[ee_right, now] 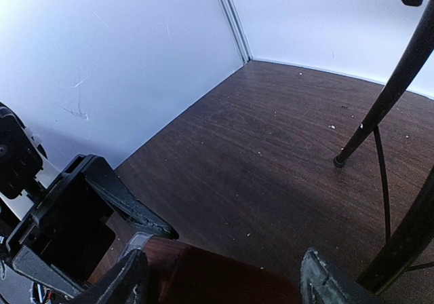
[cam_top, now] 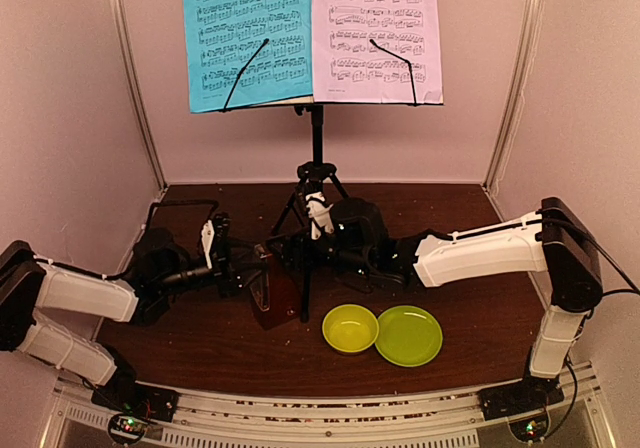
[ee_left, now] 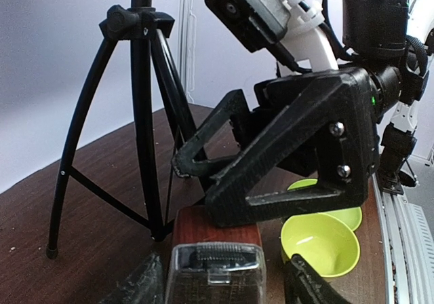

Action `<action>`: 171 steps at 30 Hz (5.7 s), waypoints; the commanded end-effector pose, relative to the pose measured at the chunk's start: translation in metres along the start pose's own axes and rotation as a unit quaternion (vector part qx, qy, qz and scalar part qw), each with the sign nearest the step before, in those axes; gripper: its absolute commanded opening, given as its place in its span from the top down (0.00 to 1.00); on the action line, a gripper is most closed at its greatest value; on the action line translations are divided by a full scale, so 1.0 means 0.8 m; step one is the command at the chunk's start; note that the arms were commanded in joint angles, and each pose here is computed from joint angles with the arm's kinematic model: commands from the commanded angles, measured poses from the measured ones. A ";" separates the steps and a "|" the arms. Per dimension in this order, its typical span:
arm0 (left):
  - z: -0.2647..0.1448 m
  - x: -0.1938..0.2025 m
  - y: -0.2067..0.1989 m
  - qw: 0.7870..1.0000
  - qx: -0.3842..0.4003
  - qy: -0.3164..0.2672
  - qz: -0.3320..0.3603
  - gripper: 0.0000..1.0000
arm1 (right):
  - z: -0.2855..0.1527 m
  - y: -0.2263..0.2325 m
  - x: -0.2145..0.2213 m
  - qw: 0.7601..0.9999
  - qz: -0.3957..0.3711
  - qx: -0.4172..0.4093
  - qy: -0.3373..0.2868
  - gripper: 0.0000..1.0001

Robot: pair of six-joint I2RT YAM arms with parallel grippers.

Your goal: Set up the instrument practice props

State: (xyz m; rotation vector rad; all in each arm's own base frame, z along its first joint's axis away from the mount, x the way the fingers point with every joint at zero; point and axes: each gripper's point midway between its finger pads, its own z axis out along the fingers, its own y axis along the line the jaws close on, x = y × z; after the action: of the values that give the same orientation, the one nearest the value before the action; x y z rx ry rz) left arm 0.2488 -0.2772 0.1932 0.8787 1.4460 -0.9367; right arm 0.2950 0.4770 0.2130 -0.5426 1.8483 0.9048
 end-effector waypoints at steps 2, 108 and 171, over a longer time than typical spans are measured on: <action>-0.001 -0.008 0.000 1.000 0.007 -0.015 0.009 0.42 | -0.002 -0.018 0.042 0.998 -0.018 0.029 0.052 0.23; -0.038 -0.048 -0.015 0.993 -0.019 -0.089 0.079 0.91 | 0.009 -0.054 0.120 0.985 -0.051 0.065 0.148 0.27; -0.067 0.056 0.324 0.848 -0.439 0.262 -0.138 0.35 | -0.049 0.063 -0.063 0.995 -0.056 -0.077 0.011 0.05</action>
State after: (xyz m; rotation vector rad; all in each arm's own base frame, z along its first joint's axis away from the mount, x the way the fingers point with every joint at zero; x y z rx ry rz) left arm 0.4615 -0.1246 0.1033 0.2110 2.3124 -0.1059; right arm 0.2688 0.4886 0.2608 -0.7505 1.8047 0.9620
